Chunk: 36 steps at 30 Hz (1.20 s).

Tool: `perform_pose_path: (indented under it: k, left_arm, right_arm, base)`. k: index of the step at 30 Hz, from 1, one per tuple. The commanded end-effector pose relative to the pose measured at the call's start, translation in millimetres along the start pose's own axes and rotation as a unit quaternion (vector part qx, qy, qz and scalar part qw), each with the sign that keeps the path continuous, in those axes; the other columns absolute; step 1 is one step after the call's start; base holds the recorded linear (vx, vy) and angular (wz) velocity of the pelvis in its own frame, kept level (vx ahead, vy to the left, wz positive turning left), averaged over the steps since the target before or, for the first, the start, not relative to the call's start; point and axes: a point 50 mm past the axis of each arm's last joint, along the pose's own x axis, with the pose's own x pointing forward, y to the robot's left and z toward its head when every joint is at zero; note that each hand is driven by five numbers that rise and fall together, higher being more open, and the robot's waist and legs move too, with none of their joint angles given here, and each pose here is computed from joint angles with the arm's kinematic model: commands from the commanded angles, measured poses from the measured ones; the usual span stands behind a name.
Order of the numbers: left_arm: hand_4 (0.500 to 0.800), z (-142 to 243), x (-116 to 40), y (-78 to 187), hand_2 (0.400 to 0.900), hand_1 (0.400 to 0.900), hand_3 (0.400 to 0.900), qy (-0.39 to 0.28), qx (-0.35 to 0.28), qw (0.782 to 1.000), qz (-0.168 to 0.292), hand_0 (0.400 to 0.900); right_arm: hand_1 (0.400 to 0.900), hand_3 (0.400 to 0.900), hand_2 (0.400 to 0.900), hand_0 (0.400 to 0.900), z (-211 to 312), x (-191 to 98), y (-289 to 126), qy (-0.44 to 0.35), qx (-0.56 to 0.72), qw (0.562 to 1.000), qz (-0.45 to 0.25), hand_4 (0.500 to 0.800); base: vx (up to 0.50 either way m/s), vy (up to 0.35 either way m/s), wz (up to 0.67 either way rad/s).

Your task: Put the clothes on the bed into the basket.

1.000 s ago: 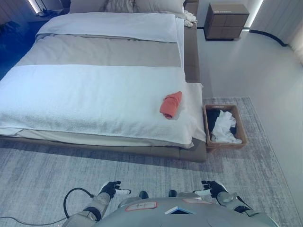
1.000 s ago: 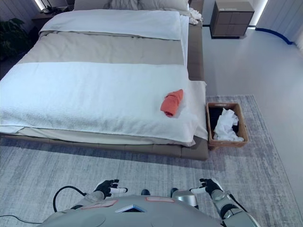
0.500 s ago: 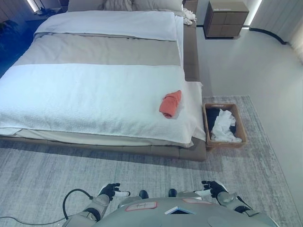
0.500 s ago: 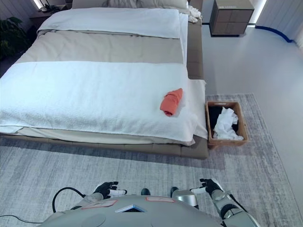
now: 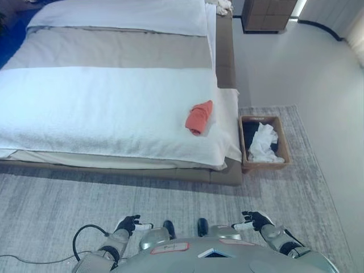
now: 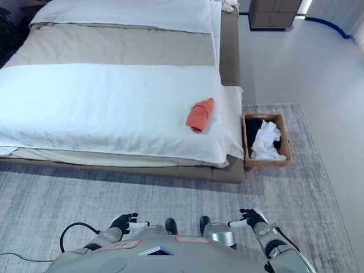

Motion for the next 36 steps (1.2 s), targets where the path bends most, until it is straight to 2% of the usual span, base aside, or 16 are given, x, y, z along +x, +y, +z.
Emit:
perform_pose_path:
  k: [1,10,18,22,27,29,33,36]
  left_arm:
    - [0.800,1.4,0.4,15.3,0.900,0.900,0.900,-0.003,-0.005,1.000,0.029,0.900]
    - [0.800,-4.4,-0.6,3.9,0.900,0.900,0.900,0.003,-0.004,1.000,0.022,0.900]
    - [0.800,-13.4,-2.2,-1.9,0.900,0.900,0.900,0.013,-0.019,0.999,0.024,0.900]
    - [0.800,-1.3,-0.6,15.8,0.900,0.900,0.900,-0.009,-0.022,0.999,0.049,0.900]
    - [0.800,22.6,0.9,34.6,0.900,0.900,0.900,-0.041,-0.021,0.996,0.077,0.900]
    - [0.800,23.8,0.8,37.1,0.900,0.900,0.900,-0.041,-0.019,0.995,0.083,0.900]
    - [0.800,28.9,0.6,36.8,0.900,0.900,0.900,-0.054,0.001,0.995,0.085,0.900]
    - [0.800,30.2,0.8,34.1,0.900,0.900,0.900,-0.056,0.011,0.994,0.089,0.900]
  right_arm:
    - [0.900,0.900,0.900,0.900,7.1,0.3,-14.7,-0.018,0.001,1.000,-0.024,0.800]
    - [0.900,0.900,0.900,0.900,8.2,-0.6,-27.0,-0.024,0.019,0.998,-0.053,0.800]
    - [0.900,0.900,0.900,0.900,47.8,-2.0,-38.0,-0.104,0.041,0.991,-0.068,0.800]
    - [0.900,0.900,0.900,0.900,57.5,-0.2,-19.8,-0.113,0.038,0.992,-0.045,0.800]
    - [0.900,0.900,0.900,0.900,89.1,-2.6,-18.6,-0.159,0.040,0.985,-0.057,0.800]
    - [0.900,0.900,0.900,0.900,100.1,-4.7,-22.7,-0.178,0.039,0.981,-0.068,0.800]
    - [0.900,0.900,0.900,0.900,154.5,-27.8,-63.5,-0.285,0.006,0.946,-0.158,0.800]
    - [0.900,0.900,0.900,0.900,172.8,-41.5,-83.0,-0.321,-0.006,0.924,-0.208,0.800]
  base:
    - [0.031,-0.112,-0.12]
    - [0.197,0.044,-0.15]
    - [0.373,0.237,-0.30]
    - [0.399,0.261,0.04]
    - [0.207,0.276,0.12]
    - [0.157,0.157,0.06]
    - [0.190,0.015,0.07]
    - [0.139,-0.110,0.15]
